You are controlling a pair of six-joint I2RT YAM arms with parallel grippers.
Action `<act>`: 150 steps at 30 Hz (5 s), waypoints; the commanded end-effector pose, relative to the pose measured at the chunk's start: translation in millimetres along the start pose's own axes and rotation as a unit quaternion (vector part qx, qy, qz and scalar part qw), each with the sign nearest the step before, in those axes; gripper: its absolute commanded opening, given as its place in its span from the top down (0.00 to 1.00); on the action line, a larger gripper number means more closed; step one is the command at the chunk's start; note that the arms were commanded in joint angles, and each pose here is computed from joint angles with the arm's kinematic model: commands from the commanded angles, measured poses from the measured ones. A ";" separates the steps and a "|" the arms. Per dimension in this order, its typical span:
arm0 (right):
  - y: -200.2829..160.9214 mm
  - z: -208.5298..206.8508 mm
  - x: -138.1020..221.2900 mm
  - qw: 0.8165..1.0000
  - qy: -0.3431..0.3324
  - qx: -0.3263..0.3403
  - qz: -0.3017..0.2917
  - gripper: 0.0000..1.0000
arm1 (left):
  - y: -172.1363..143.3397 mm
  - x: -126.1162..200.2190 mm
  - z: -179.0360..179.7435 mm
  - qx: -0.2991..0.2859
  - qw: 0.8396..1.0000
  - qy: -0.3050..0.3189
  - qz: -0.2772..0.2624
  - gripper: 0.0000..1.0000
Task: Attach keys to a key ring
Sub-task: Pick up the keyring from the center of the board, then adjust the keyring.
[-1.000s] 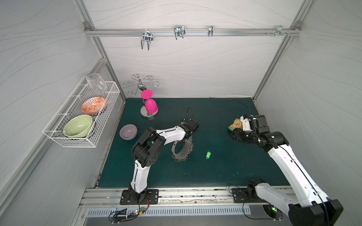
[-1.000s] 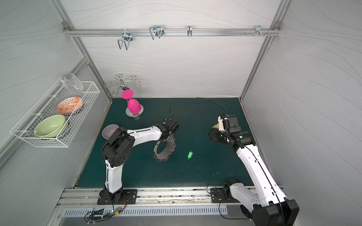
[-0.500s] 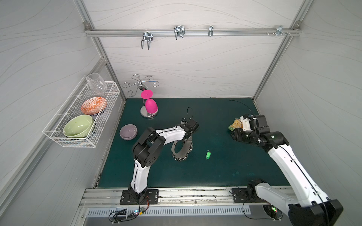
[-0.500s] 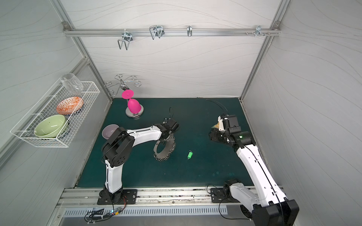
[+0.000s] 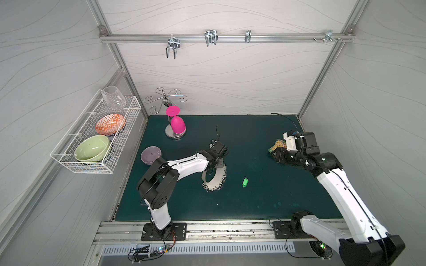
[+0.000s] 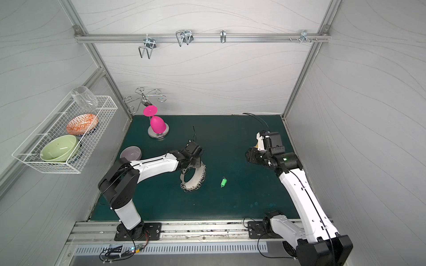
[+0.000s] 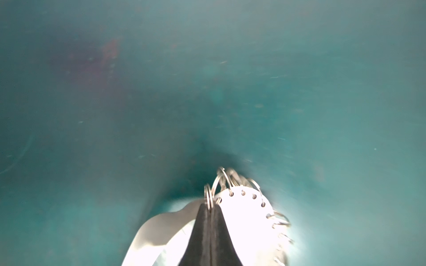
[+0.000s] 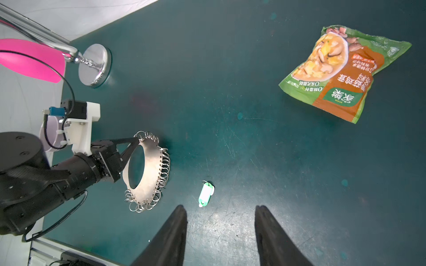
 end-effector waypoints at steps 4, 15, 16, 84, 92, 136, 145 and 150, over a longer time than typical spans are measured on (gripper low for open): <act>8.9 6.5 12.9 0.999 0.025 0.018 -0.023 0.50 | 6.6 29.7 -13.1 -0.013 0.991 -0.135 -0.006 1.00; 20.5 19.9 32.6 0.995 0.076 0.034 -0.059 0.50 | 5.7 76.5 -15.7 -0.046 0.967 -0.252 0.002 1.00; 20.8 22.6 35.1 0.993 0.086 0.039 -0.066 0.50 | 4.6 80.5 -15.5 -0.050 0.963 -0.264 0.008 1.00; 33.6 211.4 110.1 0.686 0.466 0.524 -0.193 0.73 | 19.4 385.2 18.4 -0.509 0.664 -0.475 -0.272 1.00; 32.0 219.5 108.5 0.679 0.459 0.537 -0.202 0.73 | 18.9 394.9 19.7 -0.489 0.666 -0.498 -0.261 1.00; 34.0 236.7 125.0 0.660 0.486 0.528 -0.223 0.87 | 16.2 387.6 18.2 -0.470 0.682 -0.511 -0.231 1.00; 29.1 245.0 119.8 0.656 0.504 0.522 -0.206 1.00 | 18.9 387.5 16.5 -0.468 0.683 -0.506 -0.241 1.00; 31.1 247.7 118.7 0.658 0.511 0.511 -0.214 1.00 | 19.6 386.5 16.3 -0.465 0.685 -0.504 -0.246 1.00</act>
Point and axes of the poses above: each gripper's point midway between its finger pads, its own x axis back along the fingers, its own z axis along the line the jaws close on, y = z × x, the point moved 10 cm from there along x, back along the fingers, and after that the axes turned 10 degrees about x, right-handed, at the moved point
